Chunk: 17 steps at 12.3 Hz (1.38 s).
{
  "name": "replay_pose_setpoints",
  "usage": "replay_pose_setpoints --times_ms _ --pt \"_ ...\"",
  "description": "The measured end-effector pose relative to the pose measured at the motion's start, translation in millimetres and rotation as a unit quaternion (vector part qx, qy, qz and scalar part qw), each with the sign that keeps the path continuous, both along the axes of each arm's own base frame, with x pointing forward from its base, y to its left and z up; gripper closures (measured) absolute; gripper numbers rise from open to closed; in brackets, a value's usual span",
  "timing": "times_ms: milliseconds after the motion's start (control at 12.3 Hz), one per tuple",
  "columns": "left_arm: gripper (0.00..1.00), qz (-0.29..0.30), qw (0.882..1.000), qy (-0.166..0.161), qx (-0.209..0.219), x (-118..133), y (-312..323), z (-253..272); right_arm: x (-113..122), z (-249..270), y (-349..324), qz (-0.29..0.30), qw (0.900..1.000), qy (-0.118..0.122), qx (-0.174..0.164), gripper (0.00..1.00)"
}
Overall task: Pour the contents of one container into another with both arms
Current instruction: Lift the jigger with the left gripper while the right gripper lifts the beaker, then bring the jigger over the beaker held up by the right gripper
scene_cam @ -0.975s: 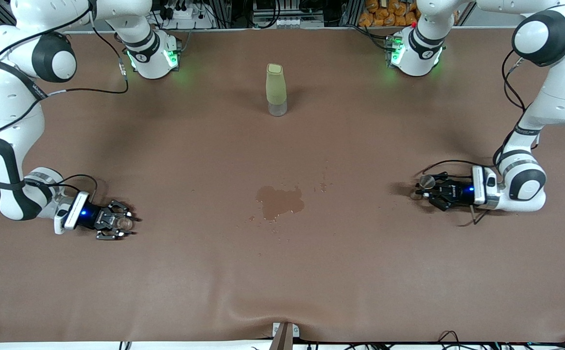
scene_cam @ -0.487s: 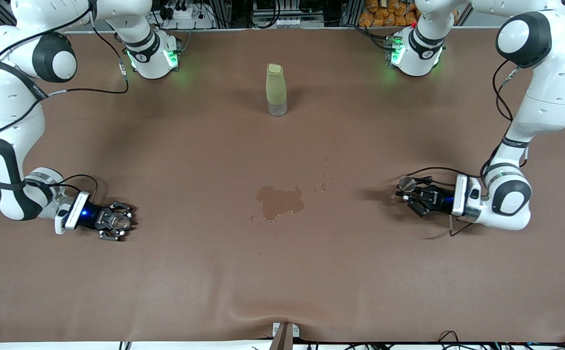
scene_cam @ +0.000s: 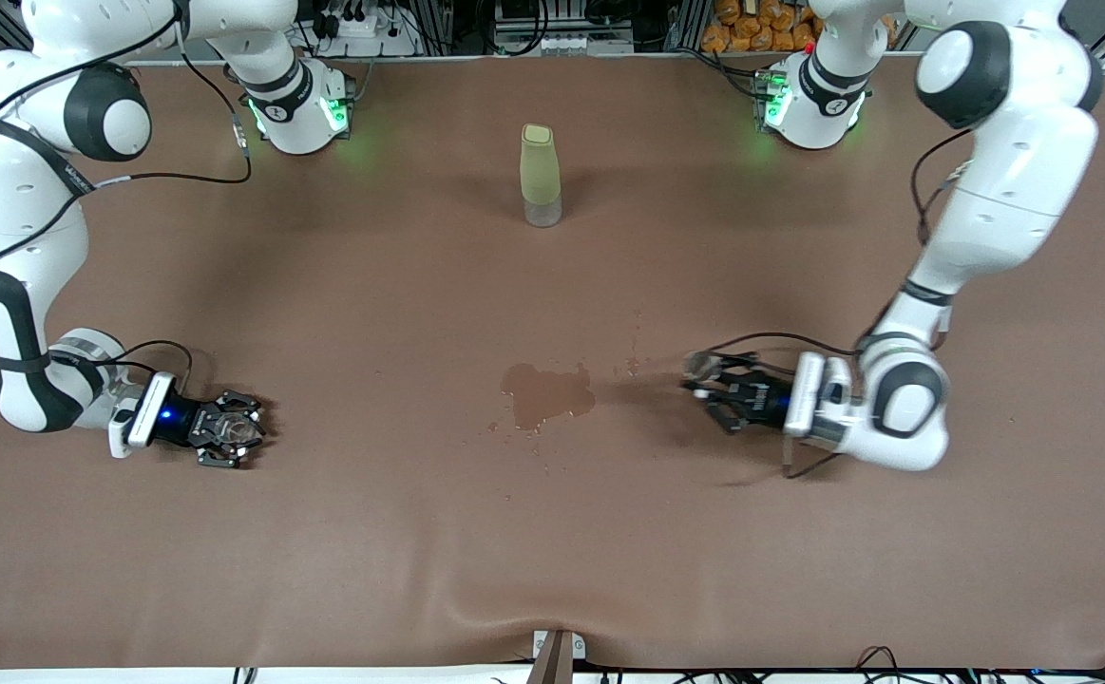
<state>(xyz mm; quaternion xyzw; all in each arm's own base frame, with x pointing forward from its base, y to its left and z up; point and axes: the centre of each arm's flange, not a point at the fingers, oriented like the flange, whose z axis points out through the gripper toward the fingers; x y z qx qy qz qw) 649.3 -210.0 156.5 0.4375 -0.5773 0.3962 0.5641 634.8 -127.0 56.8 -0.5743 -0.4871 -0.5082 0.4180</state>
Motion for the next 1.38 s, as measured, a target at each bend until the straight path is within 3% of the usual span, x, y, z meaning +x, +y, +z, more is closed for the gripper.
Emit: replay_pose_setpoints --times_ms 325,731,1056,1381 --pt "0.79 0.050 0.998 0.028 -0.005 -3 -77 5 28 31 64 0.034 0.999 0.013 0.037 0.85" --pt "0.79 0.126 0.991 0.044 -0.004 3 -137 23 60 90 173 0.082 0.993 0.051 0.063 0.85" --pt "0.79 0.175 0.984 0.022 0.028 11 -168 38 80 147 242 0.076 0.991 0.082 0.080 0.85" --pt "0.79 0.181 0.983 -0.009 0.042 17 -168 39 88 201 315 0.049 0.988 0.111 0.094 0.85"
